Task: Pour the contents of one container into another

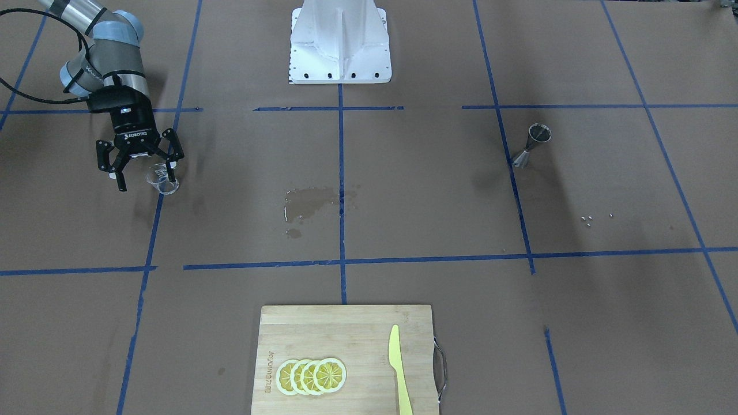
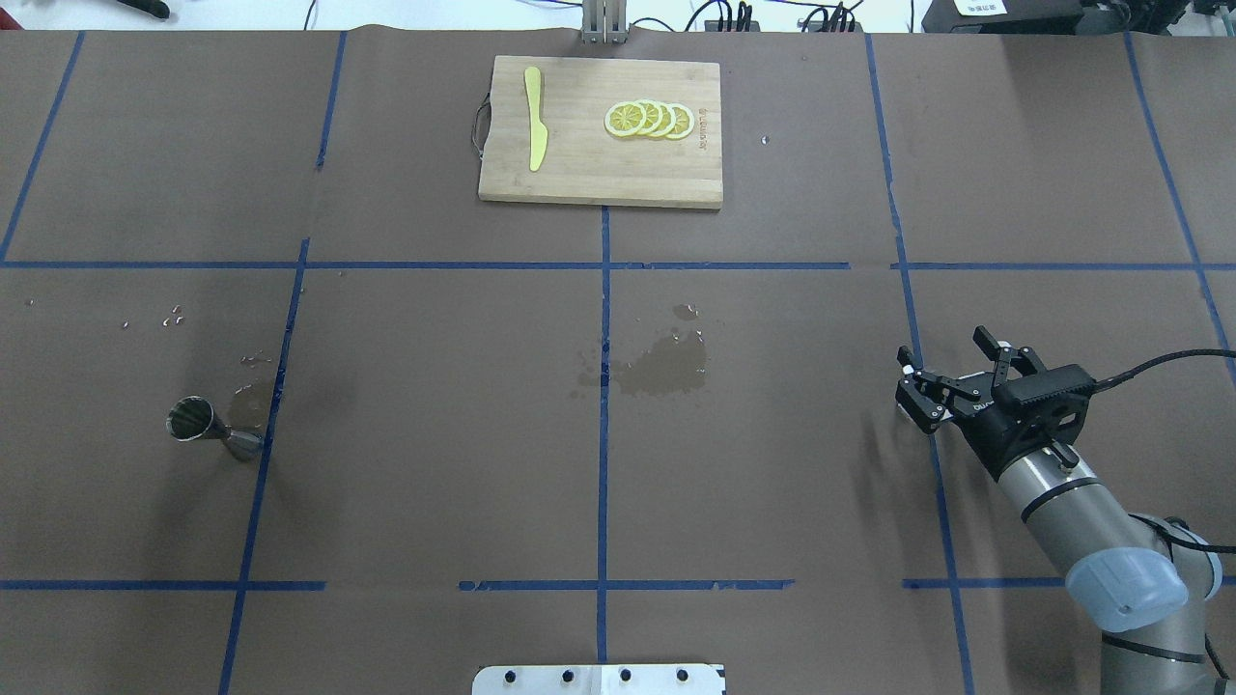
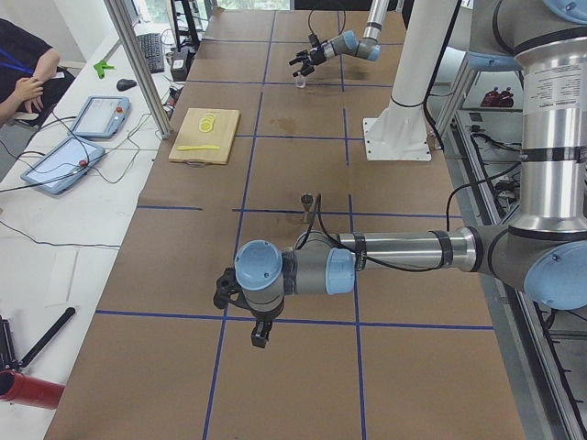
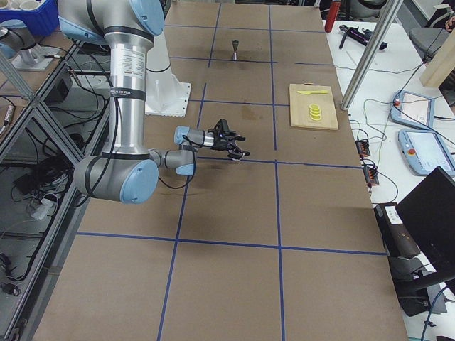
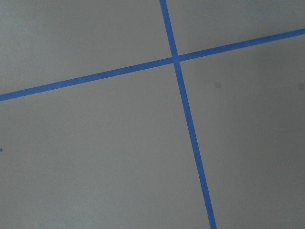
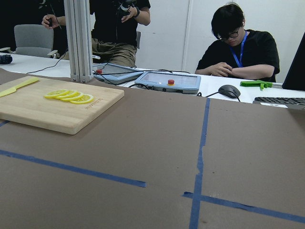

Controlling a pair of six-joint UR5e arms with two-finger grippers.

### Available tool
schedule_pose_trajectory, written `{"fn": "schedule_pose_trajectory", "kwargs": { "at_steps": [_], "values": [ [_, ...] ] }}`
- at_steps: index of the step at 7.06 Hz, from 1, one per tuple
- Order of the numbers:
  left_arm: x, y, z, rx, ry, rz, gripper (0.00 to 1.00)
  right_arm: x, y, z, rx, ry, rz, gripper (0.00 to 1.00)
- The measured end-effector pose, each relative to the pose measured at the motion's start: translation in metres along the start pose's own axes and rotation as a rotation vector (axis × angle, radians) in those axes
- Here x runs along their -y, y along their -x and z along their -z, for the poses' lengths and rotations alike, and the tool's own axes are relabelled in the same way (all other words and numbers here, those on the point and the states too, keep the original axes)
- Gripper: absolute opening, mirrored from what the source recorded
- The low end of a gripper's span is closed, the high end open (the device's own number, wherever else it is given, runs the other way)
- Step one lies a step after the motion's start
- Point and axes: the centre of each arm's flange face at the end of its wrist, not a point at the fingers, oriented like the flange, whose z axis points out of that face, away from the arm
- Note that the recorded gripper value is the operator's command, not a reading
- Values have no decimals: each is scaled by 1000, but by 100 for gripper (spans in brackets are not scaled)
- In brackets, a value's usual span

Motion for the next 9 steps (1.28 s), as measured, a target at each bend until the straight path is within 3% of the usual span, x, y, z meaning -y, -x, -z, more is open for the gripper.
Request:
{"fn": "schedule_pose_trajectory", "kwargs": {
  "at_steps": [2,3,5,7,9],
  "values": [
    [1,-2,2,1,-4,-5,100,26,-19,-19,10,75,2,100],
    [1,-3,3,2,-5,-6,100,42,-31,-31,-4,144,17,100],
    [2,-4,4,2,-8,-9,100,74,-67,-53,-10,340,5,100],
    [3,-5,5,3,-11,-13,100,109,-126,-60,34,535,-19,100],
    [3,-6,6,4,-12,-14,100,151,-204,-53,76,712,29,100]
  ]
}}
